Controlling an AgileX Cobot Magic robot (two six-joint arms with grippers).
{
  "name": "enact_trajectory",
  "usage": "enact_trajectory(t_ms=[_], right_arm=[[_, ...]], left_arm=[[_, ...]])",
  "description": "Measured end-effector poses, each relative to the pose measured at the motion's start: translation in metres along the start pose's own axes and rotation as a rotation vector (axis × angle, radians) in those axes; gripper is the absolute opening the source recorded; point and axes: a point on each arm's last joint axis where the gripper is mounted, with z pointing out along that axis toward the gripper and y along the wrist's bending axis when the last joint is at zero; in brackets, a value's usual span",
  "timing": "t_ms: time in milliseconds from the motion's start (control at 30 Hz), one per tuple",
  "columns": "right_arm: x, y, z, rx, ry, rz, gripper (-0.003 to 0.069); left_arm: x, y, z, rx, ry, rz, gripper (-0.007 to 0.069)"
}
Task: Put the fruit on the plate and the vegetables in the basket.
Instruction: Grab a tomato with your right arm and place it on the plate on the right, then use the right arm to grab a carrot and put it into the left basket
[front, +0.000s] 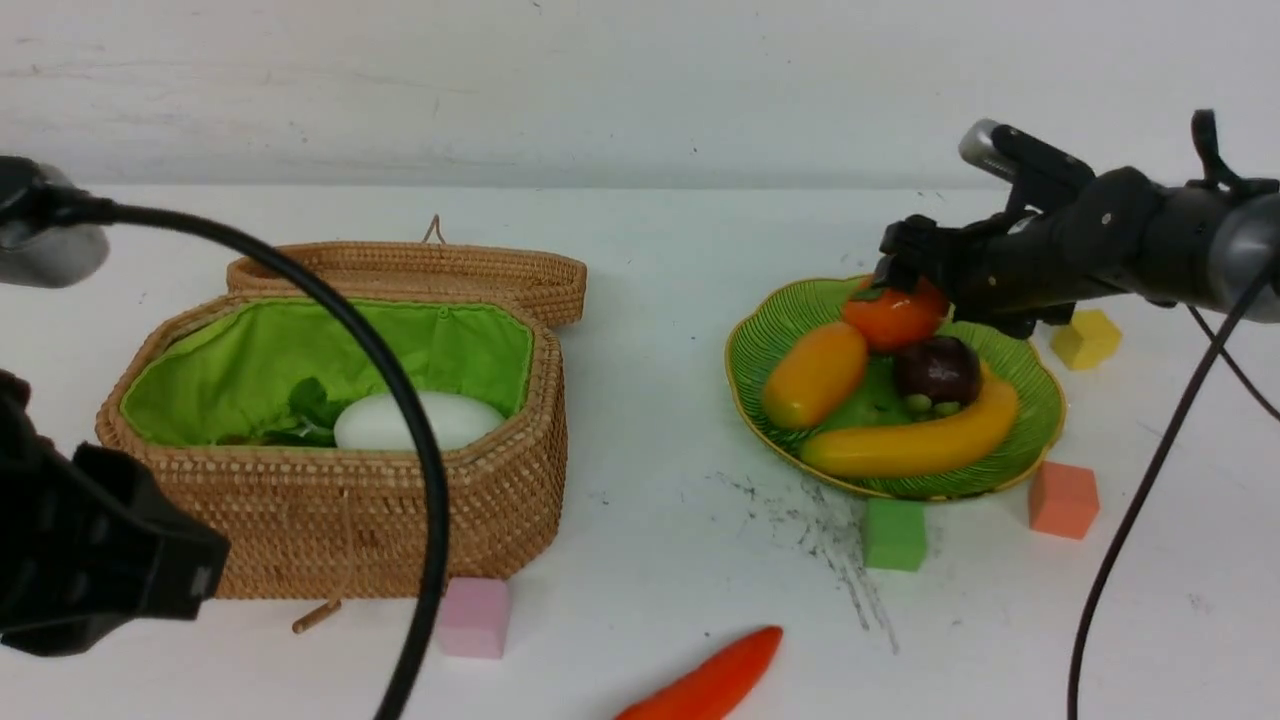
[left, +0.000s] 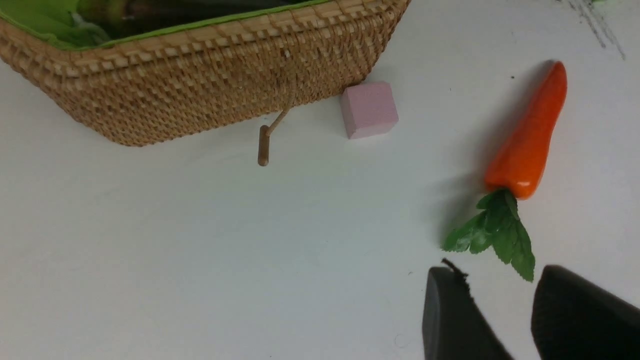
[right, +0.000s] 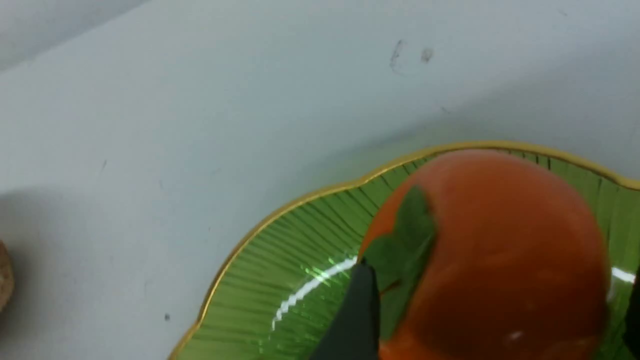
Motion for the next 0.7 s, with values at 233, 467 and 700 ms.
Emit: enact_trajectory(t_ms=[233,467,700], right_arm=[[-0.024,0.024,-0.056,-0.045,0.020,-0.169,0.0640],[-0.011,0.086,-0.157,-0.243,0.211,-0.845,0.0565],[0.074,0.136,-0.184,-0.704,0.339,-1.494,0.0533]], left_arm=[[-0.001,0.000,0.003,-0.003,0.011,0.001,0.0239],[0.000,0.000,0.003,-0.003,0.021,-0.001,0.0239],[0.002,0.000,0.003,-0.008,0.039,-0.001,0.0239]])
